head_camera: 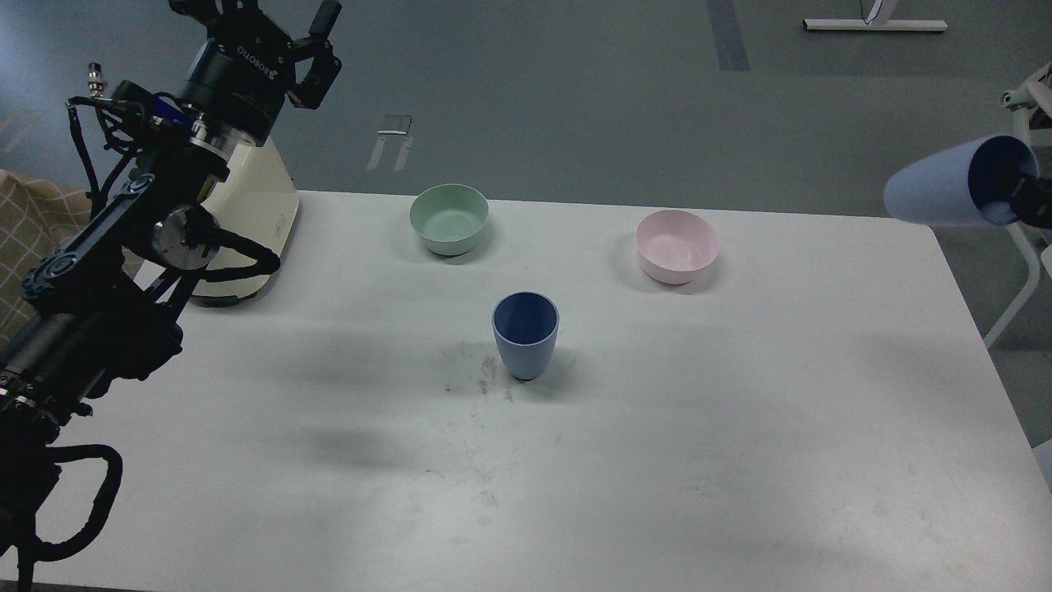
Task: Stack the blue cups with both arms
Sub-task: 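Lift the blue cup with the right gripper and carry it over the center cup, then tilt and lower the held cup into the center blue cup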
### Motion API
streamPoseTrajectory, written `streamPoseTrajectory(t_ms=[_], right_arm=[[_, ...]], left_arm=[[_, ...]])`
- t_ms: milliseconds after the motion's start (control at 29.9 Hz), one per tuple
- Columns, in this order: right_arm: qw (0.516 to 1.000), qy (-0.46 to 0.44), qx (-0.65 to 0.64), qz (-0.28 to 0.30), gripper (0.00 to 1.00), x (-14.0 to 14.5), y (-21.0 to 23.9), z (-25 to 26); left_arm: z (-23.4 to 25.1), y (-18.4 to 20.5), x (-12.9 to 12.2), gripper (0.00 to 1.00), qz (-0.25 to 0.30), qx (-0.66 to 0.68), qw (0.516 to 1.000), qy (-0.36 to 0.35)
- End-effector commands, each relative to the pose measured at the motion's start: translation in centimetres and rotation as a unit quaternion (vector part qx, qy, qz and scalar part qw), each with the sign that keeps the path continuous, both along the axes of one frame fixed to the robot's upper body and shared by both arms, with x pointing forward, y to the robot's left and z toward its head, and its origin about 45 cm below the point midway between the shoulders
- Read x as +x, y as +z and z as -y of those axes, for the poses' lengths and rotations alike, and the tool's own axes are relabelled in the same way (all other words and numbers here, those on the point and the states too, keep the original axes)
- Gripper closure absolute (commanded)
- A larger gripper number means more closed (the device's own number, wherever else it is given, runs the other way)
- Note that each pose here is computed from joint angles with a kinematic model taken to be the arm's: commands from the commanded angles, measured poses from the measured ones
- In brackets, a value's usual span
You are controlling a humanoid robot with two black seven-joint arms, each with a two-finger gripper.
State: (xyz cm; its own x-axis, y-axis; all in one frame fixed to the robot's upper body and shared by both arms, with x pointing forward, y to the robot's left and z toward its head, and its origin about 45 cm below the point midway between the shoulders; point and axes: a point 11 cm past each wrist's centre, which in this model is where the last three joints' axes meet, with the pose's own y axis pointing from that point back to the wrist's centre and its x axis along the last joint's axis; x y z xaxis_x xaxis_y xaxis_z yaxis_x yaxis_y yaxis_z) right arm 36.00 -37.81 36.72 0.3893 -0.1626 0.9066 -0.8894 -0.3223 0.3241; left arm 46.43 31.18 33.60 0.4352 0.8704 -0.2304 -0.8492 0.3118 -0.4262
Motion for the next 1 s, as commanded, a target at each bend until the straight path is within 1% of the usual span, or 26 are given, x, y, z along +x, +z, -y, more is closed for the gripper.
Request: streamPoseTrajectory(t_ms=[0, 33, 167, 234, 301, 401, 501, 702, 835, 969], right_arm=[[0.998, 0.064, -0.006, 0.011, 1.00, 2.5, 0.9, -6.1], [0.996, 0.093, -0.004, 0.011, 1.00, 3.2, 1.0, -8.6], [0.989, 0.146, -0.002, 0.005, 1.00, 4.4, 0.7, -13.8], [0.983, 0.186, -0.002, -0.001, 1.00, 5.2, 0.3, -18.2], [0.978, 0.210, -0.015, -0.005, 1.00, 5.7, 0.3, -21.0], [0.969, 0.242, -0.041, -0.015, 1.00, 5.9, -0.4, -24.6], [0.958, 0.280, -0.055, -0.028, 1.00, 5.2, -1.7, -28.5], [0.951, 0.301, -0.046, -0.050, 1.00, 4.1, -3.6, -30.5], [0.947, 0.307, -0.066, -0.070, 1.00, 3.5, -5.4, -30.4], [0.947, 0.298, -0.073, -0.092, 1.00, 3.2, -7.4, -29.2]], left_arm=[[0.0, 0.1, 0.0, 0.02, 0.001, -0.001, 1.000, 0.000], [-0.1, 0.1, 0.0, 0.02, 0.001, 0.001, 1.000, 0.001], [-0.2, 0.2, 0.0, 0.02, 0.003, 0.001, 1.000, 0.002], [-0.3, 0.3, 0.0, 0.02, 0.003, 0.002, 1.000, 0.003], [-0.3, 0.2, 0.0, 0.02, 0.003, 0.001, 1.000, 0.003], [-0.2, 0.3, 0.0, 0.02, 0.003, 0.001, 1.000, 0.002], [-0.1, 0.4, 0.1, 0.02, 0.004, 0.001, 1.000, 0.002], [-0.2, 1.0, 0.1, 0.02, 0.011, 0.003, 1.000, 0.001], [-0.4, 1.0, 0.1, 0.02, 0.011, 0.005, 1.000, 0.003], [-0.1, 0.9, 0.1, 0.02, 0.009, 0.002, 1.000, 0.001]])
